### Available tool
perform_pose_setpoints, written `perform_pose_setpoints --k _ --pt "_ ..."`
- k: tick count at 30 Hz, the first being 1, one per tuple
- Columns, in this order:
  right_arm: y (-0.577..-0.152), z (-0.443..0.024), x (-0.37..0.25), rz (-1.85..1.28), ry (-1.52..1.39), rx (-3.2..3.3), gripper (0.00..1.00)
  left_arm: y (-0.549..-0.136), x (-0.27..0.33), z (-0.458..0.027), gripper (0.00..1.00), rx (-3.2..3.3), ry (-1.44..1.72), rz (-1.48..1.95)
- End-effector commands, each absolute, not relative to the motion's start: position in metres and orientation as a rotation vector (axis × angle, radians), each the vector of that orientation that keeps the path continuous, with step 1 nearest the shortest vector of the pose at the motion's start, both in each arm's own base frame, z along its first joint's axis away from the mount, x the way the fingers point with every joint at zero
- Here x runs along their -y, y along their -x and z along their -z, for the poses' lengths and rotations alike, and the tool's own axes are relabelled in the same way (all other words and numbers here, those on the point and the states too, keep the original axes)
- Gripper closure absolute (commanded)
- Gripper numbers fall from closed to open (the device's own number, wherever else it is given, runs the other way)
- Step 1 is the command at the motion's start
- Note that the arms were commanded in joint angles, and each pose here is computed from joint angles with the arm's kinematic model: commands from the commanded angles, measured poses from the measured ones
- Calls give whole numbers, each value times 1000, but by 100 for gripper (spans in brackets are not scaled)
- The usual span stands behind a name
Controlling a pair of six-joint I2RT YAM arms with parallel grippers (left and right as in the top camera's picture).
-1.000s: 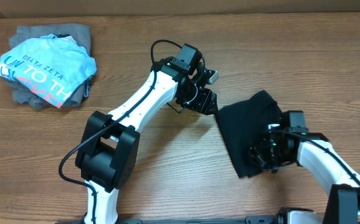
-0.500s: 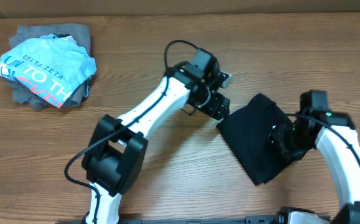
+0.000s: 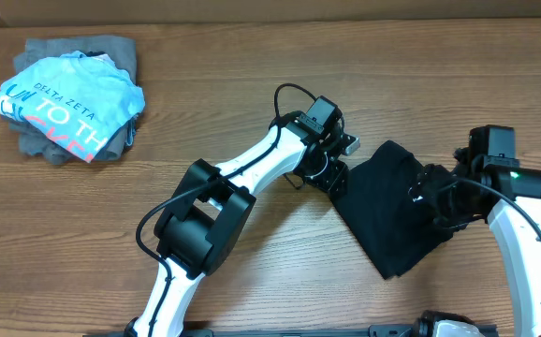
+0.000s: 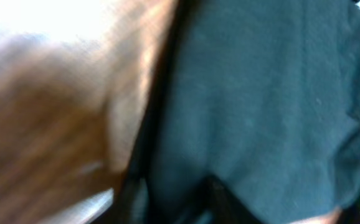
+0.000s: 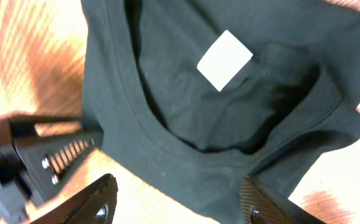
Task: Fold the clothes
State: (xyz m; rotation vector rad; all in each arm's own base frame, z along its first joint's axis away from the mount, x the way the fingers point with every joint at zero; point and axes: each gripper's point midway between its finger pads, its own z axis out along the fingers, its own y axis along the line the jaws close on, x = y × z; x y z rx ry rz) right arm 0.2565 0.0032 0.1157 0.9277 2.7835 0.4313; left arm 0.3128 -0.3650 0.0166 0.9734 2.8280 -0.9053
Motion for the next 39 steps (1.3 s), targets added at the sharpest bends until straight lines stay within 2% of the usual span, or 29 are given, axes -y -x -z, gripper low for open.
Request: perform_pose_setpoints --k 1,9,11,15,19,21,23,27,32,39 --pt "-263 -127 4 -442 -979 -2718 32 -291 366 -16 83 -2887 -1014 1017" --pt "-257 -119 3 -436 -985 -2742 29 -280 288 -8 90 -3304 -650 726" --pt "-250 -110 0 -437 -990 -2775 27 -283 277 -13 84 -3324 -606 727" --pt "-231 -82 -8 -430 -1019 -2856 31 -292 277 -27 65 -3253 -644 753" --pt "-209 -44 -13 -430 -1112 -2899 45 -302 283 -50 51 -3135 -708 781" --pt "-204 -27 -10 -407 -1170 -2879 55 -311 284 -62 43 -3067 -726 773" --pt "-206 -14 -4 -393 -1265 -2814 67 -318 286 -72 33 -3001 -760 761" --pt "-229 -9 5 -416 -1281 -2690 78 -331 294 -75 14 -2891 -843 765" --pt "-232 -8 13 -363 -1274 -2670 80 -340 298 -48 5 -2881 -885 739" --pt "-231 -6 24 -263 -1279 -2657 79 -308 333 -9 5 -2923 -959 1076"
